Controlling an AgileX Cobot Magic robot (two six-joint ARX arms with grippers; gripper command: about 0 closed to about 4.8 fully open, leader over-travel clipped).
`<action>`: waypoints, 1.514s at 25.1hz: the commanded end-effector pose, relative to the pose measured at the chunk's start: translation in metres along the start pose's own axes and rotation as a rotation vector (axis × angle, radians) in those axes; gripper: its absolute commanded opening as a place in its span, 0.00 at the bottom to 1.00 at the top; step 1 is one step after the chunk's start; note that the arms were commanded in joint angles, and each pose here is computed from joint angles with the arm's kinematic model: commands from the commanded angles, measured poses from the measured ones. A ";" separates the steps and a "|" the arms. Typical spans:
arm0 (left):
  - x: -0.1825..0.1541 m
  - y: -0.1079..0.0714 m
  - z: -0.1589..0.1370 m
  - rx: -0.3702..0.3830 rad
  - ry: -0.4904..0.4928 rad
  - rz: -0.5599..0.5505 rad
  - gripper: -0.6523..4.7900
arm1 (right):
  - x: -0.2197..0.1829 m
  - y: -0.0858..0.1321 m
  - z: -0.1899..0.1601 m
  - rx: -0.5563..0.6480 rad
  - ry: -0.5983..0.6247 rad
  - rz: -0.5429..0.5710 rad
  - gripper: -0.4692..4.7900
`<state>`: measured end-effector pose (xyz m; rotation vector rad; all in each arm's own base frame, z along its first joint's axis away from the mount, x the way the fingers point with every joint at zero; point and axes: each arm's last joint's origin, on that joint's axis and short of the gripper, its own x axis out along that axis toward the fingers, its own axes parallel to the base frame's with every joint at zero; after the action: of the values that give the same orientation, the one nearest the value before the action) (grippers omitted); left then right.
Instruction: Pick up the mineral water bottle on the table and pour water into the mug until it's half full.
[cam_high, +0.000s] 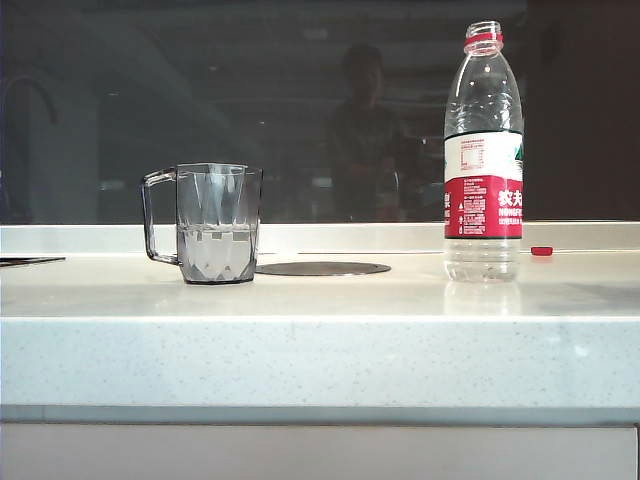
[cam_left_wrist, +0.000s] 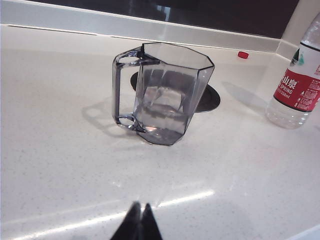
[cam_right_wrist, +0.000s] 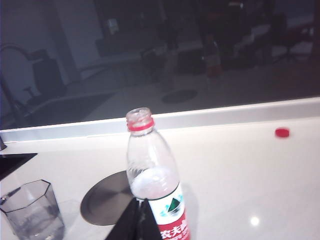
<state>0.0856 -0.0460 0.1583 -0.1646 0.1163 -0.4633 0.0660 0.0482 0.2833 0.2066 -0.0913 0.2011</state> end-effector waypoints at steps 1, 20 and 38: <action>0.000 0.000 0.002 0.004 -0.015 -0.004 0.11 | -0.006 -0.004 0.004 -0.016 -0.029 0.001 0.12; 0.000 0.000 0.002 0.004 -0.016 -0.004 0.11 | 0.013 -0.055 -0.054 -0.134 -0.086 -0.090 0.12; 0.000 0.000 0.002 0.004 -0.015 -0.004 0.11 | 0.008 -0.073 -0.084 -0.152 -0.100 -0.210 0.12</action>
<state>0.0856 -0.0460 0.1583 -0.1646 0.1163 -0.4637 0.0945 -0.0021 0.1862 0.0771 -0.1541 -0.0287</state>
